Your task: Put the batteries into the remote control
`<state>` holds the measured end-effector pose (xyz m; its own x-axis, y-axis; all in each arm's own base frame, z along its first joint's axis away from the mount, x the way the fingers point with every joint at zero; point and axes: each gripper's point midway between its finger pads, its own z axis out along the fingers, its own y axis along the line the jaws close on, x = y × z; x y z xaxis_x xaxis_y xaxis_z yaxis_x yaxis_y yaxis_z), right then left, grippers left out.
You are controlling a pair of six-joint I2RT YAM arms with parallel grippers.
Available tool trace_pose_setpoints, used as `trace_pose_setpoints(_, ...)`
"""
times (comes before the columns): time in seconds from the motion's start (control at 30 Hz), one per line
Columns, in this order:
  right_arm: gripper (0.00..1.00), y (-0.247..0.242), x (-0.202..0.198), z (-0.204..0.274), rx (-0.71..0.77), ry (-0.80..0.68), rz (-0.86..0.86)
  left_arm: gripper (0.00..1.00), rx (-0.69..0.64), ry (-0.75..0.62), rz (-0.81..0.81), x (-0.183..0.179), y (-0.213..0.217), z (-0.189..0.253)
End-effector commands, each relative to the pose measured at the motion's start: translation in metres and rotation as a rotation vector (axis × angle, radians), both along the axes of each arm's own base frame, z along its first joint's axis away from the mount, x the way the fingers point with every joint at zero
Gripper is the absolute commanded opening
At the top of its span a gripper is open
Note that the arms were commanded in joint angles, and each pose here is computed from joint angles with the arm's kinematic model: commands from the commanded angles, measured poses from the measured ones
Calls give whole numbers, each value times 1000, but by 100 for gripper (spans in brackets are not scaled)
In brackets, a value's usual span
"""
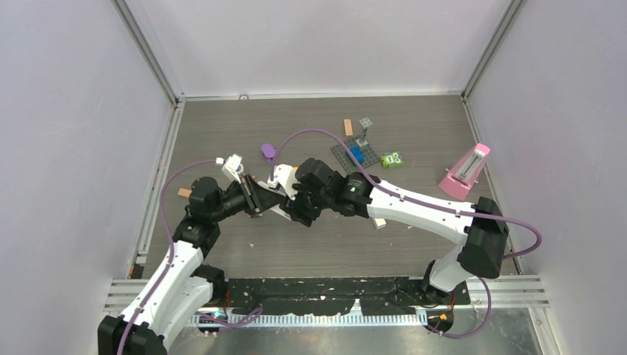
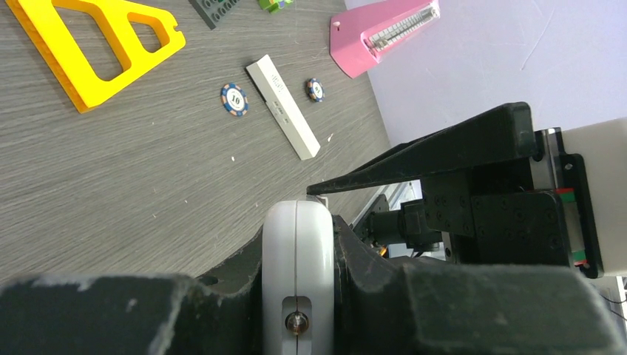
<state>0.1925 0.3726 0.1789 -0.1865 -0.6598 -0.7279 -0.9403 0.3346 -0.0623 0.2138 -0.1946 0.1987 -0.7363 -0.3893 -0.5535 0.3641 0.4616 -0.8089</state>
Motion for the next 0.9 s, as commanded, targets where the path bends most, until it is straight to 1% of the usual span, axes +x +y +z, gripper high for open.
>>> trace_pose_setpoints(0.0, 52, 11, 0, 15, 35, -22, 20, 0, -8, -109, 6, 5, 0, 28)
trace_pose_setpoints(0.27, 53, 12, 0, 9, 18, -9, 18, 0, -12, -124, -13, 2, -2, 28)
trace_pose_setpoints(0.87, 54, 23, -7, 12, 52, 33, 47, 0, -27, -152, -55, -3, -5, 29)
